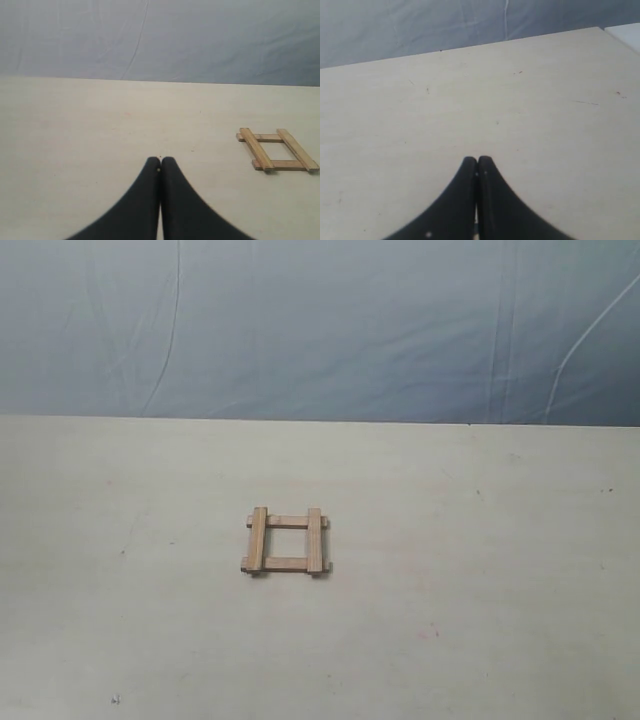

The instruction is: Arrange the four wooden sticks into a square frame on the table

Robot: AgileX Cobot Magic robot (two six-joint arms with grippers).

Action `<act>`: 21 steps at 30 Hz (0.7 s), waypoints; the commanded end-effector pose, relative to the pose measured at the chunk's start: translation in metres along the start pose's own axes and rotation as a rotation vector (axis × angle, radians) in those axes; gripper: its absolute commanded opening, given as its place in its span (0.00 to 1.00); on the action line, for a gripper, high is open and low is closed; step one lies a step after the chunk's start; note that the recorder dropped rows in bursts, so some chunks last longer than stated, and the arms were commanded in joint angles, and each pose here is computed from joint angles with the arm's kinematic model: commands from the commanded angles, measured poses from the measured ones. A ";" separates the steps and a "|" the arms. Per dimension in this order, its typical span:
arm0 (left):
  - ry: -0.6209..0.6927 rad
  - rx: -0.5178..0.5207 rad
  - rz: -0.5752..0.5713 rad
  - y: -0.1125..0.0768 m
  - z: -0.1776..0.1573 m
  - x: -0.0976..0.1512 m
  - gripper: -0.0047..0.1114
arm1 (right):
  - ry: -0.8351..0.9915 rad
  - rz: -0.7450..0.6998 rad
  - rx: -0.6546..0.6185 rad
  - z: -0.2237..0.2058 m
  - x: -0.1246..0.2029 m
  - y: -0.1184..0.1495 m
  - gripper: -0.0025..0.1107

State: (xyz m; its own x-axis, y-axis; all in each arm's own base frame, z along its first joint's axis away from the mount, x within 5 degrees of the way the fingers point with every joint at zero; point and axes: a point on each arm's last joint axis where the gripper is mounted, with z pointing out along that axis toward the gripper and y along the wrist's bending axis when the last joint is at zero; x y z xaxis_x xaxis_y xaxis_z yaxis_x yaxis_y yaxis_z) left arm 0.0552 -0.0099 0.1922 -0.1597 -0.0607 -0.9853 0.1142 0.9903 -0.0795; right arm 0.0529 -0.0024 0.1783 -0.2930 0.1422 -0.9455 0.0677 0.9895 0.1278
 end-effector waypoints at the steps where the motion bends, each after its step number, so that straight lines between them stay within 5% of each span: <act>1: -0.002 0.012 -0.055 -0.001 0.000 0.001 0.04 | 0.001 0.031 -0.007 -0.001 0.001 0.001 0.01; 21: -0.005 0.009 -0.049 -0.001 0.000 0.000 0.04 | -0.044 0.005 -0.022 -0.001 -0.003 0.002 0.01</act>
State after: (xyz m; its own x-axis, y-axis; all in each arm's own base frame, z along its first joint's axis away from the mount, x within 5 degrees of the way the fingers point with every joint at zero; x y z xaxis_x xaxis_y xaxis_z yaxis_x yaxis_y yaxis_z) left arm 0.0548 -0.0111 0.1918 -0.1693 -0.1030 -0.9802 0.1181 0.9852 -0.1239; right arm 0.0528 -0.0012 0.1781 -0.2964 0.1540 -0.9426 0.0586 0.9880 0.1430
